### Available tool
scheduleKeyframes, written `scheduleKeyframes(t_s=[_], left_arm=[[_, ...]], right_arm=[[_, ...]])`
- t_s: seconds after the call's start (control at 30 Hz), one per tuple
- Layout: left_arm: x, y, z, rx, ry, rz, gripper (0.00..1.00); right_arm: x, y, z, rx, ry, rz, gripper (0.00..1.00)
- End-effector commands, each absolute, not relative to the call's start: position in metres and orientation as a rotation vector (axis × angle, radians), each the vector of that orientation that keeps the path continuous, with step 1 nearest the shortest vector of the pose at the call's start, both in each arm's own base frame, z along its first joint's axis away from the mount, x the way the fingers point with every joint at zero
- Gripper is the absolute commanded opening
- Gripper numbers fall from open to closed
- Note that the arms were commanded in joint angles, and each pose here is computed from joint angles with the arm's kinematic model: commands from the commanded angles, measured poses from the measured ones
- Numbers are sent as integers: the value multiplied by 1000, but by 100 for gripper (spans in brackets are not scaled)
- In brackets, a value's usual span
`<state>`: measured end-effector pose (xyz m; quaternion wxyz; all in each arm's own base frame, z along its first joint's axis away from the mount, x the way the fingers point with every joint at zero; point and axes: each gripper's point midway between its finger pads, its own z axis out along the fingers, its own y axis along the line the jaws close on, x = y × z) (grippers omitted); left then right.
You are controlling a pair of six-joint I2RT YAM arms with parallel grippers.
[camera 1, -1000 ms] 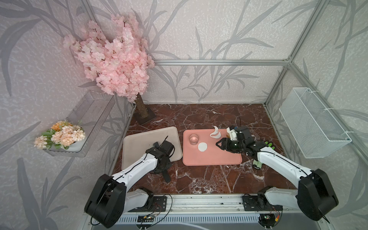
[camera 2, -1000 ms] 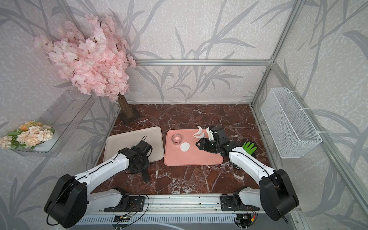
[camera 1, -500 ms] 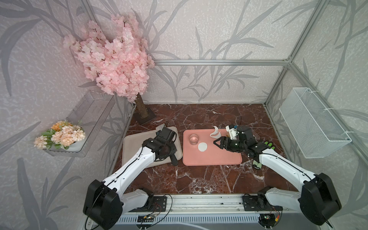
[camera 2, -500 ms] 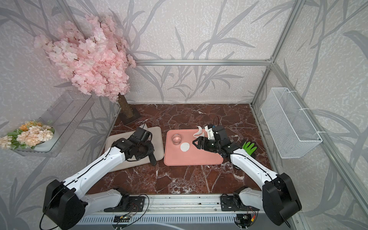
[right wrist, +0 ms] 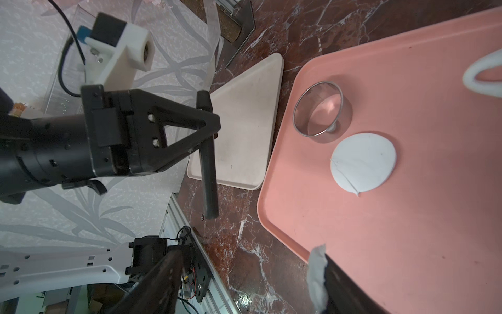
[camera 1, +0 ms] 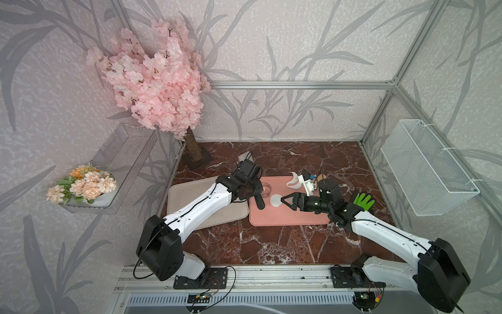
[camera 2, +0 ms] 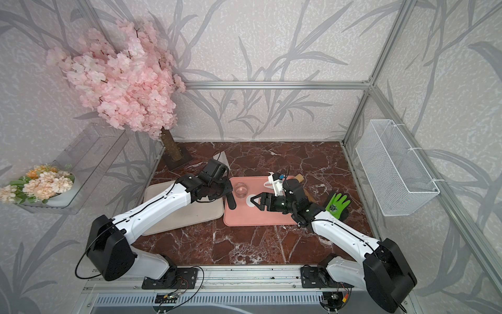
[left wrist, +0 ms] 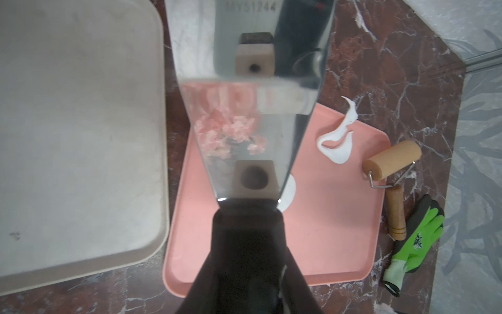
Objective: Roll out the dumpling wrappers from the dough
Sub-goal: Pick up the spatula from the plate.
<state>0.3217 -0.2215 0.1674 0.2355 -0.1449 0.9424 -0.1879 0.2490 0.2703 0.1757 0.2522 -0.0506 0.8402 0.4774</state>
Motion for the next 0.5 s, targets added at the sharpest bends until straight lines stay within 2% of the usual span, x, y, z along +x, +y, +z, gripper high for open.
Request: scheduleKeyframes(t_s=[0.0,0.23,0.47], left_arm=[[338,-245,194,-346,2509,-594,0],[345,-270,204,-306,2493,-662,0],[350,-293,213,-279,2483,-735,0]], right_arm=[[255,275,189,-124,2208,1305,78],[256,276,186,-115,2210,1271,78],[260,281,188,-119,2204,1224,72]])
